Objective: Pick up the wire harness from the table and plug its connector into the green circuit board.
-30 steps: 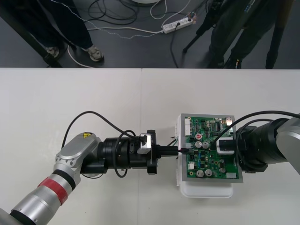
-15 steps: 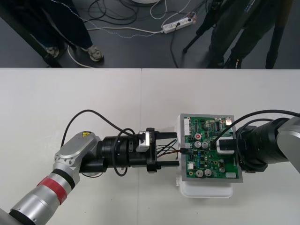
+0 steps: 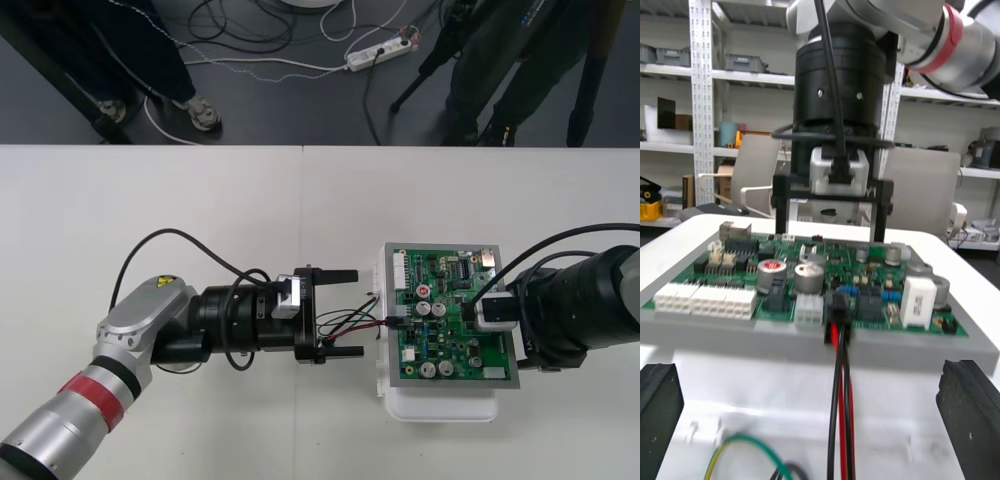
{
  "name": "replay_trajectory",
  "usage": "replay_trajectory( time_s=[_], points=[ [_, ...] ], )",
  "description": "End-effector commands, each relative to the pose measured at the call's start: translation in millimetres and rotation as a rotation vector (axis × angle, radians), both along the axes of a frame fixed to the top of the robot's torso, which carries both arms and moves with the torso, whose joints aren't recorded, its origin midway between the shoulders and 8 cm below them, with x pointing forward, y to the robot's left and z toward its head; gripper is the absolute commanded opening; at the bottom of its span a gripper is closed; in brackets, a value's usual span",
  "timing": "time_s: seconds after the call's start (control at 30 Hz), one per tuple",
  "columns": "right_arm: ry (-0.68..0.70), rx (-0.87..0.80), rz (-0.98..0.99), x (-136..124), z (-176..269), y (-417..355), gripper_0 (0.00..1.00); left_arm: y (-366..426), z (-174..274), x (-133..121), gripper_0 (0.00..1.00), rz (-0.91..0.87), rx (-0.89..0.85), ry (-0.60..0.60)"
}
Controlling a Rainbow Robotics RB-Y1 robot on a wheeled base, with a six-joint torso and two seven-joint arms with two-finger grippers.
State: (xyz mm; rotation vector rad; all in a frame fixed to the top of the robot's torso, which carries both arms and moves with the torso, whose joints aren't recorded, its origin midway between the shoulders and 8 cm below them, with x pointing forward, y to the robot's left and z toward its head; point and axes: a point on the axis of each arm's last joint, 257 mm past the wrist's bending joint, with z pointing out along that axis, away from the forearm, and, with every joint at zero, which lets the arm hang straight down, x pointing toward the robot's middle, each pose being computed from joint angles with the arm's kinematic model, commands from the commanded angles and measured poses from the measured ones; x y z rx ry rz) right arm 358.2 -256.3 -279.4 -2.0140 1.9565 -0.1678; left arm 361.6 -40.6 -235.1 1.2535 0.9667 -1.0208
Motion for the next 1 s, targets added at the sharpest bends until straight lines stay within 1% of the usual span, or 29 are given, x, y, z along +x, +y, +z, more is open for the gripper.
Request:
replay_trajectory(
  time_s=[0.03,0.27,0.5,0.63,1.0],
  points=[
    [-0.053,-0.069,0.055,8,32,-33,1.00,25,13,16,1.00,0.006,0.055,-0.054],
    [0.002,-0.008,0.002,9,40,-58,1.00,65,11,25,1.00,0.029,0.130,-0.065],
    [0.002,0.109,-0.004,11,63,-52,1.00,98,22,21,1.00,0.023,0.182,-0.027],
    [0.005,0.209,0.019,7,82,-34,1.00,113,34,17,1.00,0.028,0.211,-0.032],
    [0.053,0.550,0.129,-21,148,31,1.00,140,64,4,1.00,0.040,0.265,-0.025]
  ],
)
